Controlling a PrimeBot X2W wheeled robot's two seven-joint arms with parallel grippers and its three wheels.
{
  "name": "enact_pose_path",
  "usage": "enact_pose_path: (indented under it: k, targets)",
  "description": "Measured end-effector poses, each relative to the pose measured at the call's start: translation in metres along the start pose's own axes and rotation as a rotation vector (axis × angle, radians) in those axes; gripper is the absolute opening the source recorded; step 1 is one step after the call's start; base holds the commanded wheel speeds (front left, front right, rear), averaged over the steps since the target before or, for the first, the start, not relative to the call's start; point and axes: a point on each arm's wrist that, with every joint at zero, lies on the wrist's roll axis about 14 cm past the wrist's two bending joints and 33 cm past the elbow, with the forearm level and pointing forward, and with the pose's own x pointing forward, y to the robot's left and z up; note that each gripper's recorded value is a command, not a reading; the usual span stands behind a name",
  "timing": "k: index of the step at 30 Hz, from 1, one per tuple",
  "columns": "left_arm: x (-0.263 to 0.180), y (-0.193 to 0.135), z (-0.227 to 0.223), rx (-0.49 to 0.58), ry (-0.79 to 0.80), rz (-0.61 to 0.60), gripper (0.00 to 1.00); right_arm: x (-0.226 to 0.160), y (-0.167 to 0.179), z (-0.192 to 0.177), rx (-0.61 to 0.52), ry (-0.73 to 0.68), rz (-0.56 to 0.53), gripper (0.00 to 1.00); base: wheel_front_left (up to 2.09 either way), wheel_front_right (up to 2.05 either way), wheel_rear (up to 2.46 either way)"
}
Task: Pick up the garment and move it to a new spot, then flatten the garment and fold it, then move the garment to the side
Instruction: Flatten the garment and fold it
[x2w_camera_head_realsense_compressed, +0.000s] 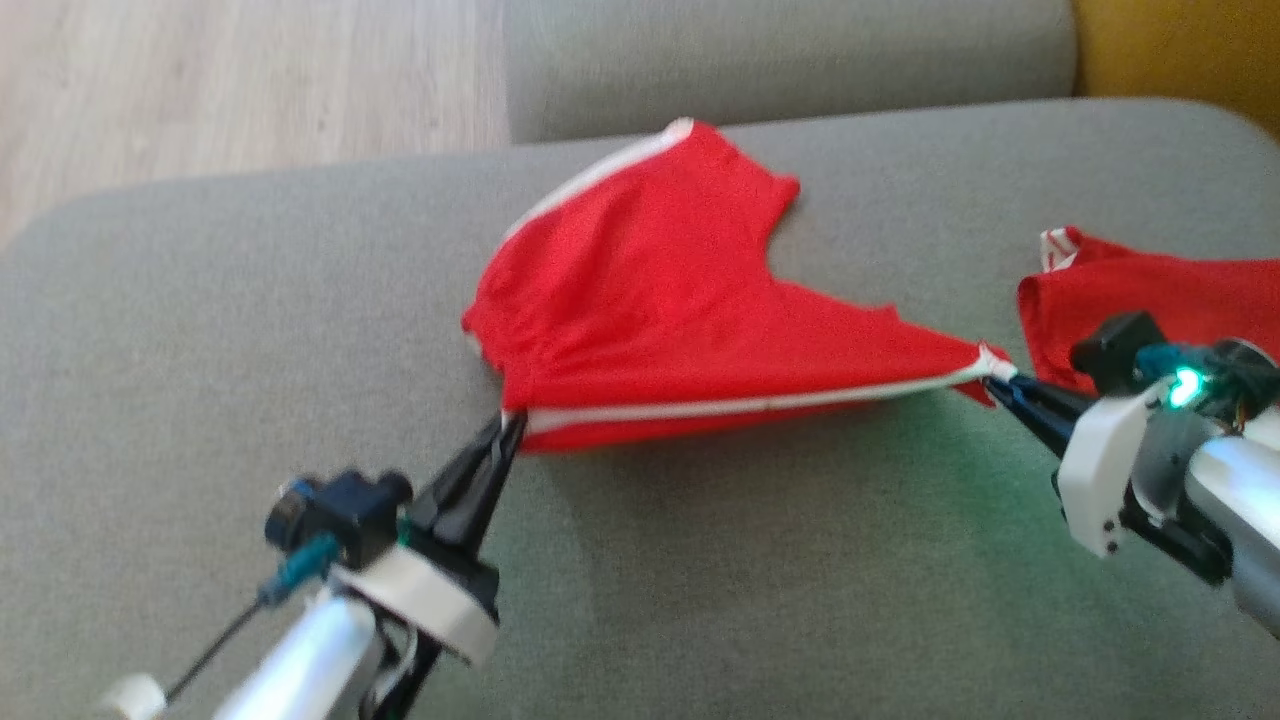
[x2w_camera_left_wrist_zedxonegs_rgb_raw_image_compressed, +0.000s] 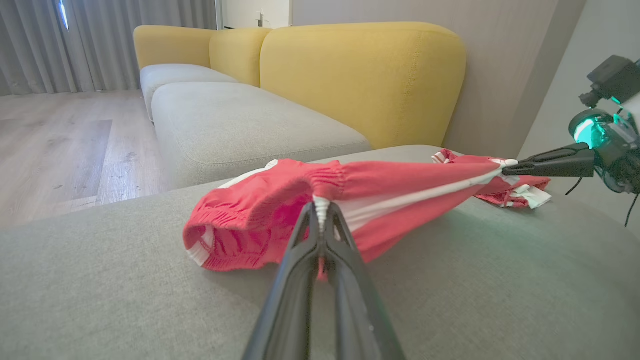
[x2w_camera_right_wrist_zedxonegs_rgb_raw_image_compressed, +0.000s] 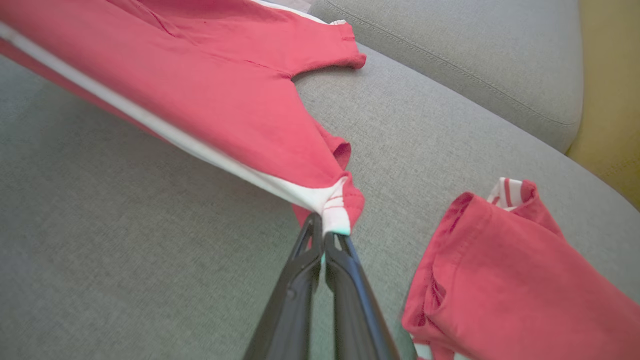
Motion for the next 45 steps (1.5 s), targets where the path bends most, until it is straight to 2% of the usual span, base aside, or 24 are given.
enact_pose_path:
  k: [12, 16, 20, 24, 30, 45]
  targets:
    - [-0.045, -0.041, -0.009, -0.024, -0.012, -0.026, 0.0, -0.057, 0.022, -0.018, 0.076, 0.015, 0.051, 0.0, 0.0, 0.0, 0.0]
    - [-0.047, -0.043, -0.004, -0.033, -0.032, -0.013, 0.0, -0.06, 0.015, -0.011, 0.089, -0.02, 0.044, 0.0, 0.0, 0.0, 0.0]
    - [-0.046, -0.039, -0.003, -0.039, -0.028, -0.002, 0.0, -0.054, 0.01, -0.003, 0.049, -0.033, 0.04, 0.0, 0.0, 0.0, 0.0]
    - [-0.035, -0.026, 0.006, -0.026, -0.042, 0.023, 0.0, -0.041, -0.004, 0.015, 0.003, -0.063, 0.02, 0.0, 0.0, 0.0, 0.0]
    - [-0.011, 0.007, 0.02, -0.014, -0.067, 0.083, 0.0, -0.008, -0.027, 0.062, -0.082, -0.132, -0.005, 0.0, 0.0, 0.0, 0.0]
    - [0.018, 0.069, -0.006, -0.032, 0.021, 0.212, 0.0, 0.102, -0.04, 0.114, -0.216, -0.111, 0.034, 0.0, 0.0, 0.0, 0.0]
